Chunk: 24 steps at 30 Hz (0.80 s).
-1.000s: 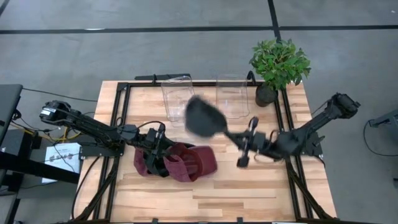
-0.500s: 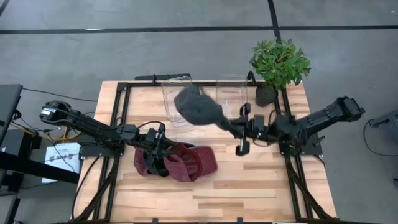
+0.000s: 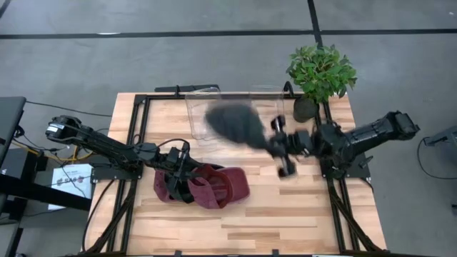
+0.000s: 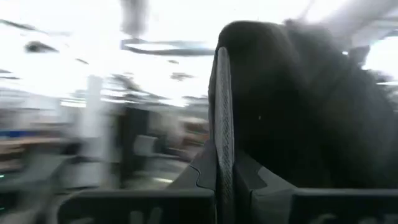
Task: Pick & Place hat
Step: Put the right black cap in the right transparent bin
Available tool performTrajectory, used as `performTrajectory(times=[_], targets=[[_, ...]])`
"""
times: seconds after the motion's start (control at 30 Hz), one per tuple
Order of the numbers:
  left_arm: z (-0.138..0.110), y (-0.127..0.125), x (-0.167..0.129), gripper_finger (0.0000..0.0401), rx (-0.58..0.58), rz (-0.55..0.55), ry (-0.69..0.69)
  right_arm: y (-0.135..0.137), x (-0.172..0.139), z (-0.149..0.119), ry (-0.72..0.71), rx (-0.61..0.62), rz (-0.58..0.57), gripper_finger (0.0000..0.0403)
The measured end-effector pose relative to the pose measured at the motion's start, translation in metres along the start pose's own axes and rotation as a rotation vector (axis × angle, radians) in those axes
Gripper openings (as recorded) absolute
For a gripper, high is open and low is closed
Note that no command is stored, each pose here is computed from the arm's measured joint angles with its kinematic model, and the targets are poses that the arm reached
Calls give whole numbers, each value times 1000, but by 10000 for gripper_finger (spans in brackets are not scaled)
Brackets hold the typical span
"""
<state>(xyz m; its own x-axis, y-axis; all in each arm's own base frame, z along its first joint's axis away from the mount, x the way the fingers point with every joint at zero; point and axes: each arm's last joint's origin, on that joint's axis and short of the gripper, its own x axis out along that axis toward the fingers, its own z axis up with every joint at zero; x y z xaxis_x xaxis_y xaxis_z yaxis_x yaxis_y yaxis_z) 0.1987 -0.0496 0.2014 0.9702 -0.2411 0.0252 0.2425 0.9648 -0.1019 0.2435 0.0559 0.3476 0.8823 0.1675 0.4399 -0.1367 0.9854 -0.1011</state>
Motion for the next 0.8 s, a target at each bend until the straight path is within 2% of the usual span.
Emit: performTrajectory(times=[0.1,0.23,0.33,0.47,0.57,0.67,0.8], targets=[[2,0,0,150,0,8,-26,2,0,0,0,-24,10,1],[5,0,0,150,0,9,-52,-2,0,0,1,-62,-36,1],[18,-1,3,150,8,2,-99,-5,0,-2,20,-69,-26,1],[46,-11,7,150,132,-54,-199,-6,0,-11,108,-67,-24,1],[64,-19,6,150,265,-52,-262,0,-1,-16,168,-62,0,1],[74,-25,3,150,424,64,-245,8,-2,-17,182,-51,42,1],[83,-24,-2,150,598,335,-194,20,-3,-17,189,-52,81,1]])
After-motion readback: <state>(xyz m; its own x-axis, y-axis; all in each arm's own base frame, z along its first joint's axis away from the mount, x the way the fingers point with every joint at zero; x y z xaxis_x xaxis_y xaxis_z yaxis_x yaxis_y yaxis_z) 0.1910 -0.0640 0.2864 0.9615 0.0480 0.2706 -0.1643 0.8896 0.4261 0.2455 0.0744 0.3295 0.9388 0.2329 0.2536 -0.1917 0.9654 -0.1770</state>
